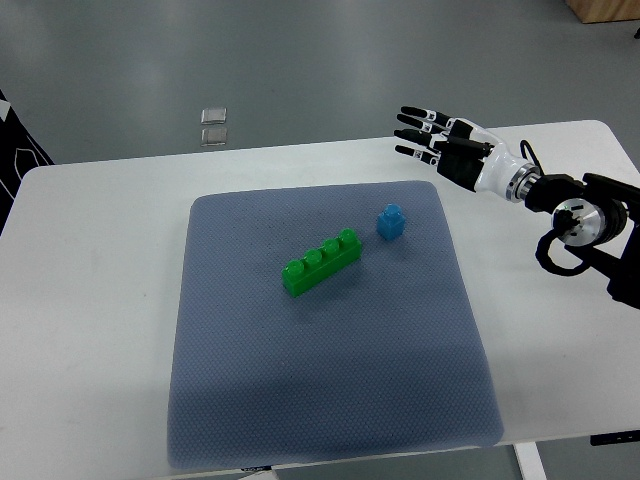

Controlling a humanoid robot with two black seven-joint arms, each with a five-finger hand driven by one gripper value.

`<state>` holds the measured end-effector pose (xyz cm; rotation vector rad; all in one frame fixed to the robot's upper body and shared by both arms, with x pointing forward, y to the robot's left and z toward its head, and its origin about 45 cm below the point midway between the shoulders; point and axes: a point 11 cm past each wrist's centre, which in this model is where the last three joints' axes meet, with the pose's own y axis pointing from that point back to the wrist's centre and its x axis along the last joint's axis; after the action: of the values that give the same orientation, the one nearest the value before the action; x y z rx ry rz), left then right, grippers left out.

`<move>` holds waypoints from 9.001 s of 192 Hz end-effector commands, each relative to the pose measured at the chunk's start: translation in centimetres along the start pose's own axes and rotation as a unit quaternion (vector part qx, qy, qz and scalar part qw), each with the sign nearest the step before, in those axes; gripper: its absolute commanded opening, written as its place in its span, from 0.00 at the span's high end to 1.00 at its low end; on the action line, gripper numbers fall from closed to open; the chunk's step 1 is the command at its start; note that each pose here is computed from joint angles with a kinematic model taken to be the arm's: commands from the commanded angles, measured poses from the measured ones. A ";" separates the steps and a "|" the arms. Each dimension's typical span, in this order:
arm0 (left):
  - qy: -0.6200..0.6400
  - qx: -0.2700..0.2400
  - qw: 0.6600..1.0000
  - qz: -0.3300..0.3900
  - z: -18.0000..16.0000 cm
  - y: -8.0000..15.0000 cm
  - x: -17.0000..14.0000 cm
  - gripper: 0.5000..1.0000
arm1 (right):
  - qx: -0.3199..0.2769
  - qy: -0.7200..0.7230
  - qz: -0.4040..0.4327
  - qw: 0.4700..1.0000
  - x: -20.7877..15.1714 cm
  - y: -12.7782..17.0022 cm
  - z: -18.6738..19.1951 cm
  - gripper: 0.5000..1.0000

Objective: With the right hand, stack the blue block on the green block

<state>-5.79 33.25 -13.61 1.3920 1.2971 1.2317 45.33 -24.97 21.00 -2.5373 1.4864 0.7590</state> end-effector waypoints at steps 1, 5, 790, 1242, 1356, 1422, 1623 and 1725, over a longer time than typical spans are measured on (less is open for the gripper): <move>-0.001 0.000 1.000 -0.001 0.0 0.0 0.0 0.00 | -0.001 0.000 0.000 1.000 0.0 0.0 0.0 0.15; -0.001 0.000 1.000 -0.001 -0.1 0.0 0.0 0.00 | -0.001 0.001 0.000 1.000 0.0 0.0 0.0 0.15; 0.002 0.001 1.000 0.006 -0.1 0.0 0.4 0.00 | -0.146 0.817 -0.133 0.542 -2.5 -3.0 3.9 0.90; 0.002 0.001 1.000 0.006 -0.1 0.0 0.4 0.00 | -0.055 0.851 -0.243 0.463 -11.4 -3.7 4.7 0.90; 0.002 0.001 1.000 0.006 -0.1 0.0 0.4 0.00 | -0.022 0.868 -0.233 0.438 -12.0 -4.1 4.6 0.96; 0.002 0.001 1.000 0.006 -0.1 0.0 0.4 0.00 | -0.005 0.876 -0.239 0.418 -12.2 -3.9 5.5 0.97; 0.002 0.001 1.000 0.006 -0.1 0.0 0.4 0.00 | -0.007 0.897 -0.238 0.371 -10.9 -3.9 5.8 0.99; 0.002 0.001 1.000 0.006 -0.1 0.0 0.4 0.00 | 0.000 0.898 -0.229 0.375 -10.7 -3.8 5.2 0.21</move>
<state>-5.88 33.65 -13.56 1.4007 1.2942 1.2412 42.19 -12.65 20.55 -2.6998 0.1348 -2.7861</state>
